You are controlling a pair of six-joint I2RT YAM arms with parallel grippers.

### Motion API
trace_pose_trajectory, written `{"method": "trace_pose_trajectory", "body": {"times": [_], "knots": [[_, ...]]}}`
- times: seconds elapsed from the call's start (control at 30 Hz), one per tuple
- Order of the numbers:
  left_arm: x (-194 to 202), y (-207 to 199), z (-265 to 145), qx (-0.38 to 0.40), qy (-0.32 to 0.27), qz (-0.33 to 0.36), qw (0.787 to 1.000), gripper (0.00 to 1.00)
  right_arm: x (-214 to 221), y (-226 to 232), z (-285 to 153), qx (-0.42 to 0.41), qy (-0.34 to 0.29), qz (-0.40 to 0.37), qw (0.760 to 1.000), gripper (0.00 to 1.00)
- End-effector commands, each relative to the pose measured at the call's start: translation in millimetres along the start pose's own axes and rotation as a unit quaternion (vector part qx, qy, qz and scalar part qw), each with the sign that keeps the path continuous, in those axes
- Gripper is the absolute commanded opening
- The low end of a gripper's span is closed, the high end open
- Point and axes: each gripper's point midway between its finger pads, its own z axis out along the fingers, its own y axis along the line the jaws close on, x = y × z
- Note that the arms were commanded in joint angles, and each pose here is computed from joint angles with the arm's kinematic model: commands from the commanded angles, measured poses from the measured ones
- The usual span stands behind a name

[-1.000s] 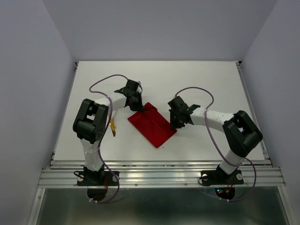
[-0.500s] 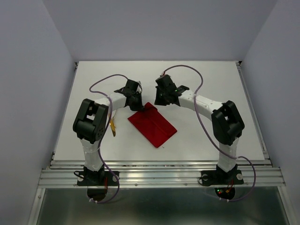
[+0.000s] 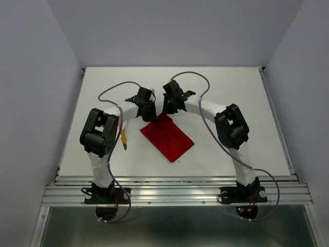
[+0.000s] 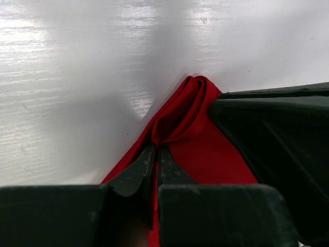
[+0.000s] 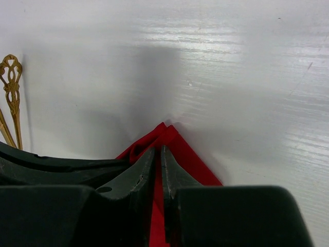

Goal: Fold the napkin into a case and place the utensils inside
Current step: Smooth out the 2/3-rectangle-folded napkin at the center of the board.

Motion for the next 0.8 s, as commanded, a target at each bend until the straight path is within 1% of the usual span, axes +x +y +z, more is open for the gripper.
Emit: {"method": "trace_pose_trajectory", "body": {"times": [0.0,0.13,0.37,0.4,0.47,0.5,0.57,0.6,0.63,0.77], "knots": [[1.1,1.6,-2.9,0.004,0.001,0.009,1.0,0.0,-6.4,10.3,-0.9,-0.022,-0.001,0.008,1.0,0.15],[0.0,3.1,-3.6,0.003,0.001,0.007,1.0,0.0,3.5,15.2,1.3,-0.04,0.02,0.012,0.999,0.14],[-4.1,3.7,-11.3,0.003,-0.009,0.006,1.0,0.01,10.7,13.5,7.1,-0.042,0.029,0.02,0.999,0.14],[-5.0,4.8,-12.2,0.002,-0.01,0.004,1.0,0.06,10.8,12.5,7.5,-0.04,0.028,0.021,0.999,0.14],[-5.7,6.4,-15.7,-0.001,-0.014,0.002,1.0,0.14,13.8,7.8,11.4,-0.032,0.027,0.023,0.999,0.14],[-6.8,6.8,-17.5,-0.001,-0.016,0.001,1.0,0.2,14.5,6.7,12.6,-0.03,0.027,0.025,0.999,0.14],[-7.8,7.5,-22.1,-0.003,-0.02,-0.001,1.0,0.29,15.7,2.9,15.8,-0.022,0.026,0.026,0.999,0.14],[-9.3,6.5,-24.4,-0.003,-0.023,-0.002,1.0,0.35,19.1,-0.5,19.4,-0.017,0.028,0.027,0.999,0.14],[-10.6,6.2,-28.7,-0.003,-0.026,-0.003,1.0,0.38,19.1,-2.4,20.8,-0.013,0.027,0.027,0.999,0.14],[-12.5,4.4,-37.3,-0.003,-0.033,-0.004,0.999,0.4,21.4,-5.7,25.4,-0.007,0.027,0.029,0.999,0.14]]}}
